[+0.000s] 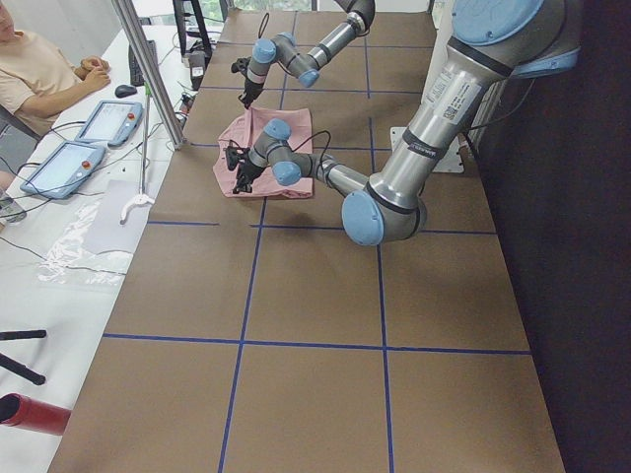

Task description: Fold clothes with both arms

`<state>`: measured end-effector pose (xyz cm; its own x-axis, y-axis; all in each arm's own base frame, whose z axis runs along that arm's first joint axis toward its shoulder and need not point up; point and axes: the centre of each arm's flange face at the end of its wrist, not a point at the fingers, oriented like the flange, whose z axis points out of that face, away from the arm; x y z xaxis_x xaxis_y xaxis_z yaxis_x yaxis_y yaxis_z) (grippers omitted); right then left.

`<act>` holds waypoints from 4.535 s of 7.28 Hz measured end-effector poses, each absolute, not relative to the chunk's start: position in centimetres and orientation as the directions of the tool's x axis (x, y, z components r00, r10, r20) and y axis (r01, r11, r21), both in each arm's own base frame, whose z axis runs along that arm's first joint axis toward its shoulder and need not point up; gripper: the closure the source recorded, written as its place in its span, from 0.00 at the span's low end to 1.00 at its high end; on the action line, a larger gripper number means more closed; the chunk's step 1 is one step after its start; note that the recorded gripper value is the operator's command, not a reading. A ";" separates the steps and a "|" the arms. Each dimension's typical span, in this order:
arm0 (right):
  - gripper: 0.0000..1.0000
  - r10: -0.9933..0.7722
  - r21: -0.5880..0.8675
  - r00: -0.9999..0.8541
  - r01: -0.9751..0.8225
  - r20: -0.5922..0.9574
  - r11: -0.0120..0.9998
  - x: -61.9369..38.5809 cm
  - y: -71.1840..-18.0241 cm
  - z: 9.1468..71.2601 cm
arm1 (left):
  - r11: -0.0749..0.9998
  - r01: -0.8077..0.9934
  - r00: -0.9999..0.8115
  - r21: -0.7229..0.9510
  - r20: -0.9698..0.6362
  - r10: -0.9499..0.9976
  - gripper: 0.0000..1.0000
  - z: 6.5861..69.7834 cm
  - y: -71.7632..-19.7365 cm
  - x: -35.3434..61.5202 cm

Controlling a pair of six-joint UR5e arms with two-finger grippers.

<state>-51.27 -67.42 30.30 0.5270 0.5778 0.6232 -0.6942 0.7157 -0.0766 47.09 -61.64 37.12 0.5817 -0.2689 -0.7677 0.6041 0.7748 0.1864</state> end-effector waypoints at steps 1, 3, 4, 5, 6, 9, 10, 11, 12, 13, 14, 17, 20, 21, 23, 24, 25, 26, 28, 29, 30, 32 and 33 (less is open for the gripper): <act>0.39 0.577 -0.075 0.527 -0.694 0.625 0.716 -51.3 -67.4 30.2 | 0.775 0.604 0.581 0.186 -0.769 -0.268 0.75 37.1 -61.6 47.1; 0.34 0.577 -0.070 0.524 -0.699 0.627 0.711 -51.5 -67.8 29.6 | 0.775 0.604 0.575 0.184 -0.775 -0.264 0.61 37.2 -61.5 47.0; 0.34 0.581 -0.072 0.515 -0.706 0.631 0.704 -51.1 -68.2 29.2 | 0.772 0.608 0.556 0.185 -0.793 -0.248 0.60 37.0 -61.4 46.9; 0.33 0.584 -0.087 0.491 -0.713 0.646 0.695 -50.0 -68.6 28.1 | 0.768 0.614 0.529 0.183 -0.817 -0.228 0.58 36.6 -61.6 46.3; 0.31 0.584 -0.119 0.463 -0.707 0.667 0.697 -48.7 -67.8 27.6 | 0.770 0.615 0.499 0.171 -0.841 -0.211 0.58 36.3 -61.8 45.5; 0.25 0.597 -0.252 0.387 -0.648 0.703 0.718 -47.6 -56.6 29.9 | 0.784 0.603 0.454 0.151 -0.872 -0.182 0.58 36.5 -61.7 44.6; 0.23 0.614 -0.289 0.377 -0.635 0.693 0.717 -47.5 -52.3 30.5 | 0.784 0.603 0.449 0.150 -0.876 -0.177 0.58 36.5 -61.6 44.5; 0.23 0.632 -0.310 0.386 -0.628 0.672 0.714 -47.3 -48.9 30.9 | 0.783 0.604 0.445 0.149 -0.878 -0.176 0.58 36.5 -61.6 44.5; 0.22 0.639 -0.316 0.406 -0.621 0.653 0.717 -47.4 -46.6 31.7 | 0.783 0.604 0.441 0.147 -0.880 -0.176 0.58 36.4 -61.5 44.6; 0.22 0.641 -0.315 0.430 -0.614 0.636 0.724 -48.0 -45.2 32.7 | 0.783 0.604 0.440 0.146 -0.881 -0.175 0.58 36.3 -61.5 44.7; 0.23 0.643 -0.314 0.446 -0.610 0.623 0.727 -48.6 -44.5 33.6 | 0.784 0.604 0.439 0.147 -0.882 -0.173 0.58 36.1 -61.5 44.7; 0.34 0.645 -0.304 0.456 -0.617 0.614 0.726 -49.2 -44.4 34.3 | 0.784 0.603 0.437 0.146 -0.883 -0.171 0.58 35.9 -61.4 44.9; 0.85 0.651 -0.291 0.459 -0.633 0.605 0.717 -49.6 -44.9 35.0 | 0.784 0.603 0.439 0.149 -0.882 -0.170 0.58 36.0 -61.4 44.8; 1.00 0.661 -0.300 0.448 -0.640 0.602 0.707 -49.7 -44.9 34.9 | 0.784 0.602 0.440 0.149 -0.882 -0.170 0.58 36.1 -61.4 44.8; 1.00 0.680 -0.321 0.428 -0.650 0.595 0.689 -49.9 -44.6 34.7 | 0.784 0.602 0.442 0.150 -0.881 -0.171 0.58 36.1 -61.4 44.8; 1.00 0.682 -0.325 0.422 -0.650 0.597 0.687 -49.8 -44.4 34.5 | 0.784 0.602 0.441 0.149 -0.881 -0.171 0.58 36.0 -61.4 44.8; 1.00 0.682 -0.334 0.411 -0.647 0.605 0.686 -49.3 -44.0 33.7 | 0.784 0.603 0.438 0.149 -0.883 -0.168 0.58 35.7 -61.4 44.8; 1.00 0.681 -0.346 0.404 -0.638 0.610 0.688 -48.6 -42.4 32.5 | 0.782 0.604 0.425 0.150 -0.891 -0.157 0.58 34.7 -61.2 44.6; 1.00 0.674 -0.363 0.452 -0.597 0.585 0.715 -47.2 -35.5 28.9 | 0.806 0.577 0.372 0.131 -0.921 -0.116 0.59 31.6 -60.0 43.9; 1.00 0.661 -0.361 0.508 -0.569 0.552 0.739 -46.5 -31.3 27.0 | 0.834 0.541 0.337 0.107 -0.936 -0.099 0.59 30.2 -59.0 43.7; 1.00 0.646 -0.370 0.571 -0.533 0.507 0.761 -45.3 -27.5 25.8 | 0.861 0.501 0.305 0.086 -0.949 -0.083 0.58 28.8 -58.0 43.6; 0.38 0.607 -0.436 0.690 -0.441 0.395 0.784 -44.2 -21.5 26.4 | 0.908 0.415 0.245 0.048 -0.968 -0.061 0.01 26.2 -55.9 43.5; 0.00 0.577 -0.451 0.735 -0.405 0.356 0.795 -44.5 -19.0 27.5 | 0.926 0.379 0.212 0.008 -0.974 -0.078 0.00 25.2 -54.8 43.4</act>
<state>-44.53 -19.03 27.51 0.7353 0.5765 0.3562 -0.4051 0.7953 -0.4509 43.42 -54.81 25.18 0.2120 -0.0784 -0.9741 0.3786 0.9255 0.0079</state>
